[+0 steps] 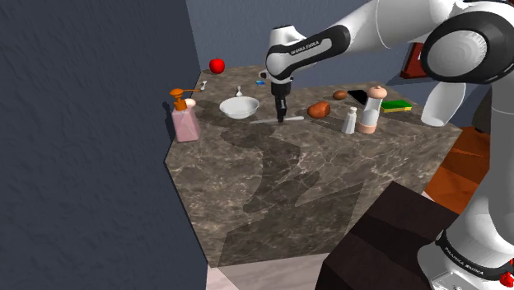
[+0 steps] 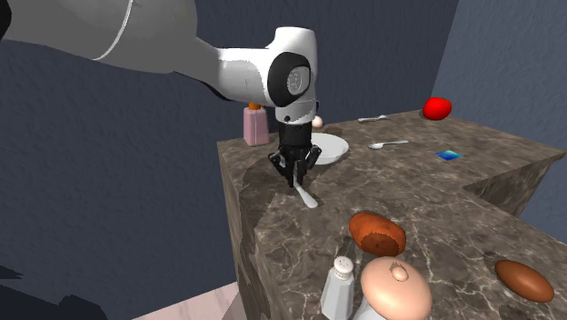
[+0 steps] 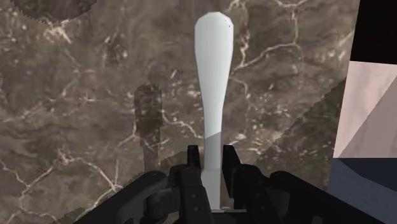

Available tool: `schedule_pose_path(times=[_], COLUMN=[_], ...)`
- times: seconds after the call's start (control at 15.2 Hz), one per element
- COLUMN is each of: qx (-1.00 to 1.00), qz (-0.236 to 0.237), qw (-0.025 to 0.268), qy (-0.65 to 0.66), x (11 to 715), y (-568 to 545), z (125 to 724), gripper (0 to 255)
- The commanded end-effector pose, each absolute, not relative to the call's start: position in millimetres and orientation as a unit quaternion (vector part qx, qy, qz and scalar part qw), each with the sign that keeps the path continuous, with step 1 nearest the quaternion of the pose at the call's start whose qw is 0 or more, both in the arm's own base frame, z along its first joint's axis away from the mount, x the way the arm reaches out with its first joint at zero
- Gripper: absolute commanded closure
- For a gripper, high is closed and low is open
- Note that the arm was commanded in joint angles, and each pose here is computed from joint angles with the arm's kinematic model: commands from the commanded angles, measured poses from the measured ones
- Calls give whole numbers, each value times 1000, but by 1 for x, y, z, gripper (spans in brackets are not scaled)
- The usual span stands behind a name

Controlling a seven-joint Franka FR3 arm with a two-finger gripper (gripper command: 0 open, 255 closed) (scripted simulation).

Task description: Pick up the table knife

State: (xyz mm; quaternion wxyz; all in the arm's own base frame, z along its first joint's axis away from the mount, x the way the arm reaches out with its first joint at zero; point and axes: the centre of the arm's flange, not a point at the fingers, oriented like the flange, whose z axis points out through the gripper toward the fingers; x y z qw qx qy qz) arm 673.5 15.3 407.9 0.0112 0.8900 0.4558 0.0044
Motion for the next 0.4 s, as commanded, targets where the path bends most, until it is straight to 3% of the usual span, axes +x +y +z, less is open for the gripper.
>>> schedule_pose_path(times=[0.0,0.33], qx=[890,890], qz=[4,4], qw=[11,11], qy=[456,456], x=[674,674], y=[16,16], z=[419,435], gripper=[255,255])
